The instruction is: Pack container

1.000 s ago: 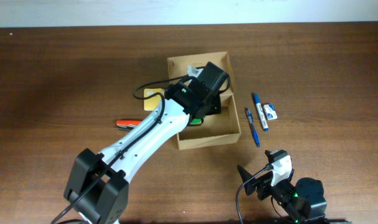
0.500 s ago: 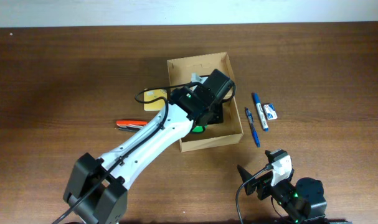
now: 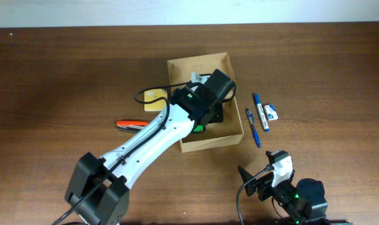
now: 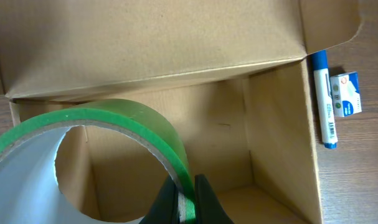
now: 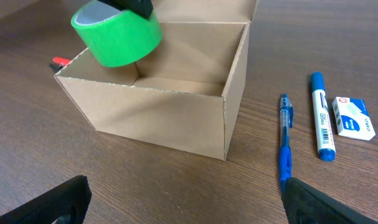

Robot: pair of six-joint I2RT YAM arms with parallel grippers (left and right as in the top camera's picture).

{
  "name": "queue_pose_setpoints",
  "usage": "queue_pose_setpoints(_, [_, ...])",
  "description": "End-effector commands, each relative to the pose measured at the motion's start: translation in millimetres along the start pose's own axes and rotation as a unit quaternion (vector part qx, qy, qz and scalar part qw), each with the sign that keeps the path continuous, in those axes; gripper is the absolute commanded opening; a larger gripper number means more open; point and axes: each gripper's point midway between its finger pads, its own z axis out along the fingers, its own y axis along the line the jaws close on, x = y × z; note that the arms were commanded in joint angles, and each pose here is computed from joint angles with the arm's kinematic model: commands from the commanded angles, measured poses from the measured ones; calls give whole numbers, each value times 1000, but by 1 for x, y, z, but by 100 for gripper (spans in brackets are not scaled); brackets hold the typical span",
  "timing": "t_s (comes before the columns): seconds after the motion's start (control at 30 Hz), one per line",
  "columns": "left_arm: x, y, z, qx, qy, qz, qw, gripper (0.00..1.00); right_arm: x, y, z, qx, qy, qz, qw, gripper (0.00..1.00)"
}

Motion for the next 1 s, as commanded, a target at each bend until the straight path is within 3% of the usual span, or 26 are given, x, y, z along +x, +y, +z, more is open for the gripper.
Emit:
queue_pose_setpoints(0.0, [6,6,18,-19,12,-2,1000,2,1,3,1,-7,-1,1,1000,99])
queue_pose_setpoints(0.2, [6,9,26,-24,18,-6,1000,3,1,3,1,-7,-1,1,1000,99])
queue_pose_setpoints(0.23, [6,9,26,-23,19,-6,1000,30,1,3,1,-7,-1,1,1000,99])
queue_pose_setpoints(0.37, [6,10,26,-25,18,-6,1000,47,1,3,1,-7,-1,1,1000,99])
queue_pose_setpoints(0.53, [-5,15,19,-21,7,-11,1000,46,1,3,1,-7,-1,1,1000,99])
queue_pose_setpoints(0.67, [-43,6,-36,14,-65,29,997,37,1,3,1,-7,-1,1,1000,99])
queue_pose_setpoints(0.8, [-55,22,-101,15,-122,36,992,8,1,3,1,-7,-1,1,1000,99])
queue_pose_setpoints(0.87, [-51,40,-128,7,-129,30,991,2,1,3,1,-7,-1,1,1000,99])
queue_pose_setpoints(0.97, [-45,80,-164,-26,-139,9,990,2,1,3,1,-7,-1,1,1000,99])
